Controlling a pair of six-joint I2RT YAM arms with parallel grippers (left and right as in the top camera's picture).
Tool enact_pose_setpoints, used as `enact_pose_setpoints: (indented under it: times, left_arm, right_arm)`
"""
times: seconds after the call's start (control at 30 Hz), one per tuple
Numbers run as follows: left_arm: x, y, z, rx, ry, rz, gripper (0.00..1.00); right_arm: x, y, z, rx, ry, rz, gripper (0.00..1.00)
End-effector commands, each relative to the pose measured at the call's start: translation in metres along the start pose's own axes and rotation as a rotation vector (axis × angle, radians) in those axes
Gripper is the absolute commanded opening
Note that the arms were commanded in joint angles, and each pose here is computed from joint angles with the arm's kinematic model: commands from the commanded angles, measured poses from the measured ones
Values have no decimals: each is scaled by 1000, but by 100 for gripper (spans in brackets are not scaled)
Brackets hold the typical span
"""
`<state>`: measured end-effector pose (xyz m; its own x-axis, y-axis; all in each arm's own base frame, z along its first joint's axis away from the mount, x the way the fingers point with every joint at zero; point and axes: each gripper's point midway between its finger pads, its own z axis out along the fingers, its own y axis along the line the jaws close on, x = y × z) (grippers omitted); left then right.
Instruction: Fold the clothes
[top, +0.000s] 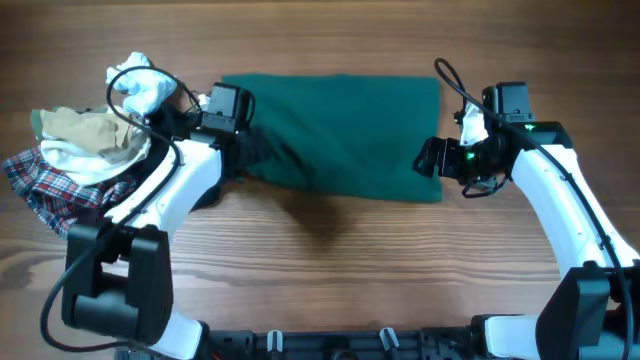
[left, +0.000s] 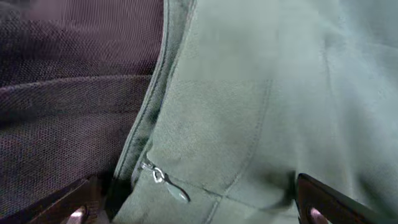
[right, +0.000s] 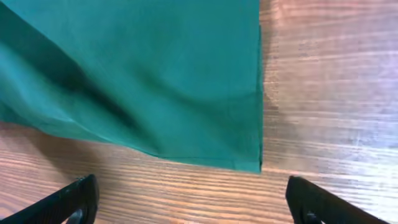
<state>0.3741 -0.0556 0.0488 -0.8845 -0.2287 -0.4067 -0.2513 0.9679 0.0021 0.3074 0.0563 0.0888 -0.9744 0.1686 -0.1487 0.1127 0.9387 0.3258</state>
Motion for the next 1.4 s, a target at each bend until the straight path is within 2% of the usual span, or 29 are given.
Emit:
enact_pose_setpoints:
  times: [0.0,0.1,0.17,0.23,0.4,0.57,0.63,0.67,0.77,0.83,0.9,0.97,1.03,1.17,1.27,1.37]
  left_arm:
    - [7,8,11,-43,29,41,98]
    - [12,10,11,-52,49,47,89]
    - [12,10,11,-52,50,47,74]
    - [12,10,11,-53,52,47,52]
    - [16,12,11,-59,66,50,28]
    - [16,12,11,-61,69,51,6]
    - [18,13,11,-64,75,52,4]
    - [19,13,11,-66,79,53,4]
    - [22,15,10,-70,90,55,4]
    - [26,17,10,-79,110,59,4]
    - [29,19,9,-86,121,44,4]
    - [33,17,5,-71,138,28,4]
    - [39,20,-5,-72,161,-7,4]
    - [44,23,-36,-44,171,-25,4]
    - [55,32,-60,-50,194,-44,4]
    - [79,46,-72,-105,286,-58,4]
  right_arm:
    - [8,-10,1,57,24,-8,95]
    - [21,-15,13,60,53,0,95]
    - [26,-13,21,40,57,-6,96]
    - [26,-11,34,31,28,-34,95]
    - [17,-23,48,79,-51,-58,94]
    - [19,-31,69,73,-90,-66,89]
    - [23,-32,71,69,-85,-40,88]
    - [23,-29,71,57,-84,-41,84]
    - [28,-17,72,-16,-60,-41,59]
    - [29,-17,72,-20,-55,-31,47]
    - [32,-18,72,-16,-44,-22,21]
    - [31,-27,66,-6,-29,56,9]
    - [25,-39,51,9,-16,100,4]
    - [20,-51,17,30,24,159,4]
    - [34,-47,0,36,65,144,4]
    - [51,-44,-17,52,85,135,4]
